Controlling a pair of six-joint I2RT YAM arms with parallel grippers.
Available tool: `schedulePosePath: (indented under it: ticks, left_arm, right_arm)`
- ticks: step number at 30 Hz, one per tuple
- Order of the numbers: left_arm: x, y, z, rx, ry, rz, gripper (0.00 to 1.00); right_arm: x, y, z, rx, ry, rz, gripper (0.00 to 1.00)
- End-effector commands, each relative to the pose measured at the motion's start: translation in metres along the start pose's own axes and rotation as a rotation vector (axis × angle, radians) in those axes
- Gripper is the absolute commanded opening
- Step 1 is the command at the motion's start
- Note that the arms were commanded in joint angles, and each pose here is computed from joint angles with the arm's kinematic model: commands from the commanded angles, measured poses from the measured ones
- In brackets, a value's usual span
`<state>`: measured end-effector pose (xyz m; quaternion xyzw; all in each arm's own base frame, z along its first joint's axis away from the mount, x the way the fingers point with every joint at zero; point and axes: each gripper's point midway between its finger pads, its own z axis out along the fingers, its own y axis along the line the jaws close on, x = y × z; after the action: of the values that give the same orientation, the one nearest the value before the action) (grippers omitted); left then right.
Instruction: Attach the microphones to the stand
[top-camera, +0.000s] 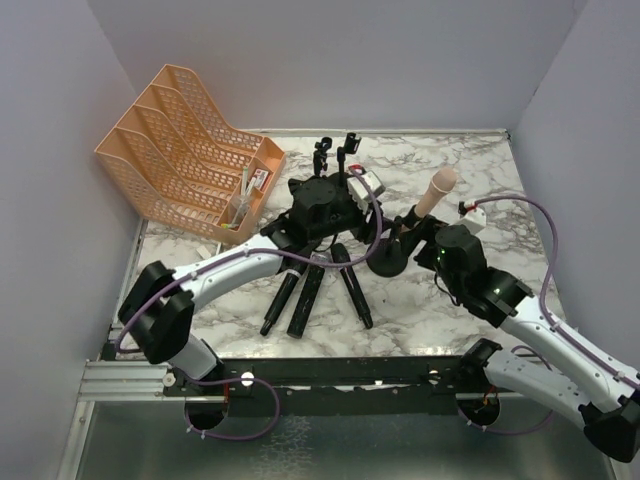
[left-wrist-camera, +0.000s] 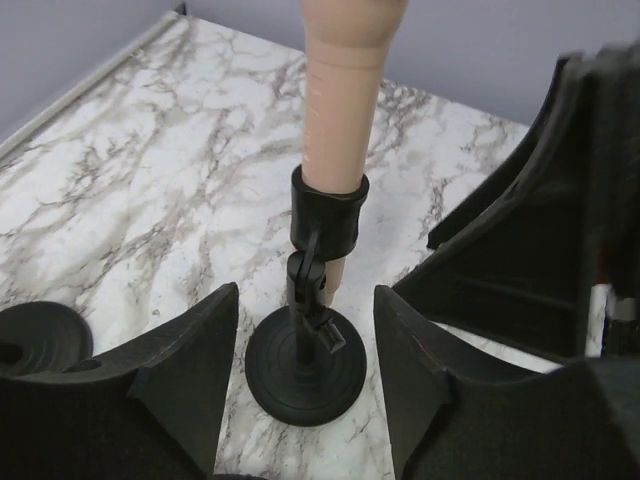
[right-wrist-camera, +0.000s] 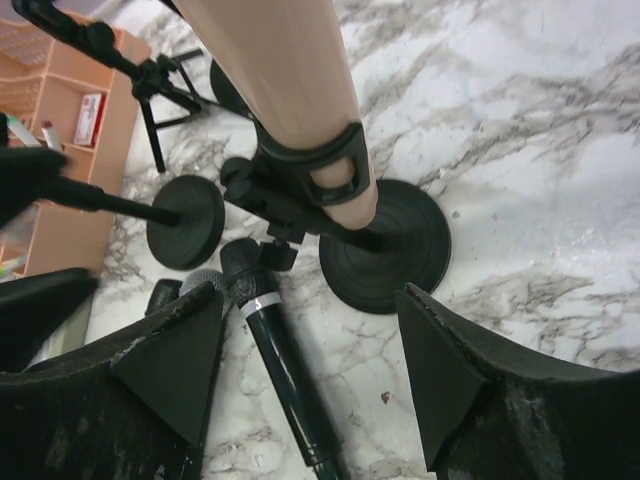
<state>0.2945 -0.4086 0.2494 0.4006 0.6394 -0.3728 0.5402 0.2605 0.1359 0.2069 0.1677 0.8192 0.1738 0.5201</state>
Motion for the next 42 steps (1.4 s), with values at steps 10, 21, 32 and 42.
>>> schedulePosePath:
  ticks: [10,21,32,42]
  left_arm:
    - [-0.009,0.068,-0.116,-0.637,-0.138,-0.279,0.76]
    - [0.003,0.077,-0.155,-0.752,-0.122,-0.296,0.99]
    - [0.003,0.080,-0.153,-0.739,-0.109,-0.283,0.99]
    - [-0.001,0.081,-0.157,-0.752,-0.110,-0.276,0.99]
  right_arm:
    - [0.122,-0.025,0.042,0.089,0.350,-0.028,0.57]
    - [0.156,-0.037,0.084,0.128,0.369,-0.158,0.57]
    - [0.153,-0.055,0.111,0.226,0.295,-0.260,0.57]
    - [0.148,-0.061,0.124,0.228,0.260,-0.244,0.52]
